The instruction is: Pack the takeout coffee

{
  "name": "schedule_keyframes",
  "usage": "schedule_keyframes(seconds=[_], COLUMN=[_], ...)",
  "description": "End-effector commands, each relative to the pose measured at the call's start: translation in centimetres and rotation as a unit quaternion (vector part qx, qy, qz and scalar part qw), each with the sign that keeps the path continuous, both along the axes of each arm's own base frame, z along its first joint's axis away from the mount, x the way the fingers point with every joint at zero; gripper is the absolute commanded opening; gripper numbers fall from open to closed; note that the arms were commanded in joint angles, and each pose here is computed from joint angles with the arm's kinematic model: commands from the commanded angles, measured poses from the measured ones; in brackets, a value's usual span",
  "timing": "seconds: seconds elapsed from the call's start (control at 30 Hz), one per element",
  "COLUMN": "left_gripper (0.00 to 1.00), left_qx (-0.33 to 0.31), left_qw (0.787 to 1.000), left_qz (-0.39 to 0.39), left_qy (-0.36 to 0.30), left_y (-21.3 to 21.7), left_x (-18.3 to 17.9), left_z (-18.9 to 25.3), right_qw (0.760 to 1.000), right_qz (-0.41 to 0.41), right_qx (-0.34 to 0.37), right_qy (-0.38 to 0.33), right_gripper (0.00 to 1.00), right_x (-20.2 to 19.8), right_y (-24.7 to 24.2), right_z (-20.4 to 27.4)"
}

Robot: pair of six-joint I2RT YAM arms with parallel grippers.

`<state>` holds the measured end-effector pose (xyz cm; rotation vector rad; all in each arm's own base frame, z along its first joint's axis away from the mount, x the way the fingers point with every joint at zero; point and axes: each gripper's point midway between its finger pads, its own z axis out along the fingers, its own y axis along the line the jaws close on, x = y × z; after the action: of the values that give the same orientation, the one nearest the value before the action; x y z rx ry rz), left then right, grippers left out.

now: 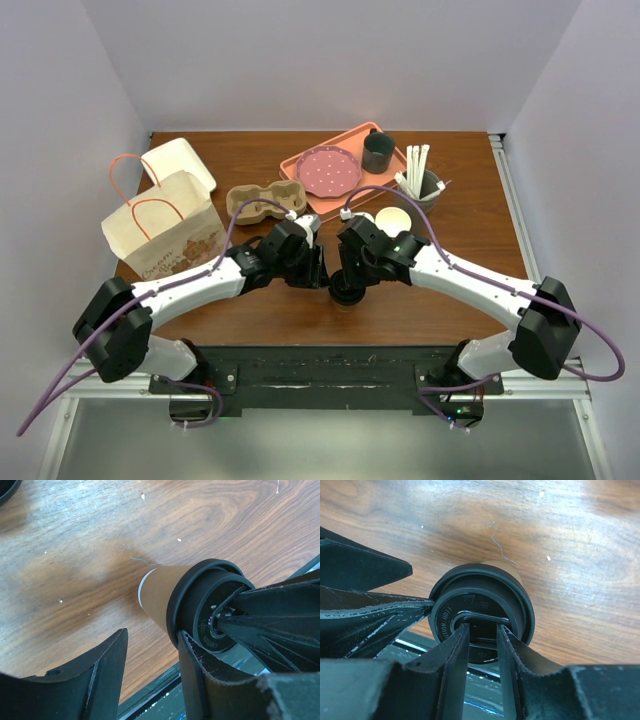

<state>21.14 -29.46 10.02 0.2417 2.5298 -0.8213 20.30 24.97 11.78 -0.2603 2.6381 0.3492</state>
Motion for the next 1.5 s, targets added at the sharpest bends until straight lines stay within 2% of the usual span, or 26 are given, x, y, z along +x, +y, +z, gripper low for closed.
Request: schedule_keyframes(seconds=[0.0, 0.27, 0.37, 0.5, 0.67, 0.8, 1.03, 1.17, 1.37, 1.47], left_gripper=[0.5, 0.52, 0.53, 0.54, 0.54, 0.54, 0.54, 0.52, 0.51, 0.51], left_qx=[-0.023, -0.092, -0.099, -0.105, -0.087, -0.09, -0.084, -0.064, -0.055, -0.053], left_qw=[0.999, 0.995, 0.994, 0.992, 0.99, 0.986, 0.983, 0.986, 0.989, 0.989], left_qz=[-0.001, 0.008, 0.005, -0.025, -0.071, -0.107, -0.149, -0.144, -0.131, -0.129], left_qy=[-0.032, -0.038, -0.051, -0.07, -0.087, -0.089, -0.067, -0.054, -0.043, -0.038], left_y=[-0.5, -1.1, -1.2, -1.5, -2.4, -3.4, -4.1, -3.6, -2.9, -2.7], left_x=[0.6, 0.4, 0.7, 1.6, 2.5, 2.5, 1.8, 1.7, 1.3, 1.1], left_z=[3.3, 7.1, 7.7, 7.6, 6.5, 5.9, 3.7, 2.3, 1.3, 0.9], right_qw=[0.999, 0.998, 0.998, 0.998, 0.988, 0.981, 0.963, 0.96, 0.947, 0.947], right_qz=[0.039, 0.046, 0.038, -0.029, -0.108, -0.147, -0.19, -0.206, -0.209, -0.205], right_qx=[-0.003, 0.02, 0.033, 0.041, 0.107, 0.124, 0.185, 0.181, 0.237, 0.241], right_qy=[-0.015, -0.035, -0.043, -0.037, -0.015, 0.003, 0.04, 0.049, 0.05, 0.056], right_gripper=[0.34, 0.39, 0.4, 0.41, 0.51, 0.55, 0.52, 0.51, 0.5, 0.5], right_x=[0.2, 0.7, 0.9, 0.6, -1.0, -2.0, -2.5, -2.4, -1.6, -1.7], right_y=[0.4, 1.0, 1.1, -0.3, -1.1, -2.1, -1.9, -2.4, -1.4, -1.1], right_z=[1.6, 3.8, 4.9, 6.1, 6.7, 5.4, 3.7, 2.4, 1.9, 1.2])
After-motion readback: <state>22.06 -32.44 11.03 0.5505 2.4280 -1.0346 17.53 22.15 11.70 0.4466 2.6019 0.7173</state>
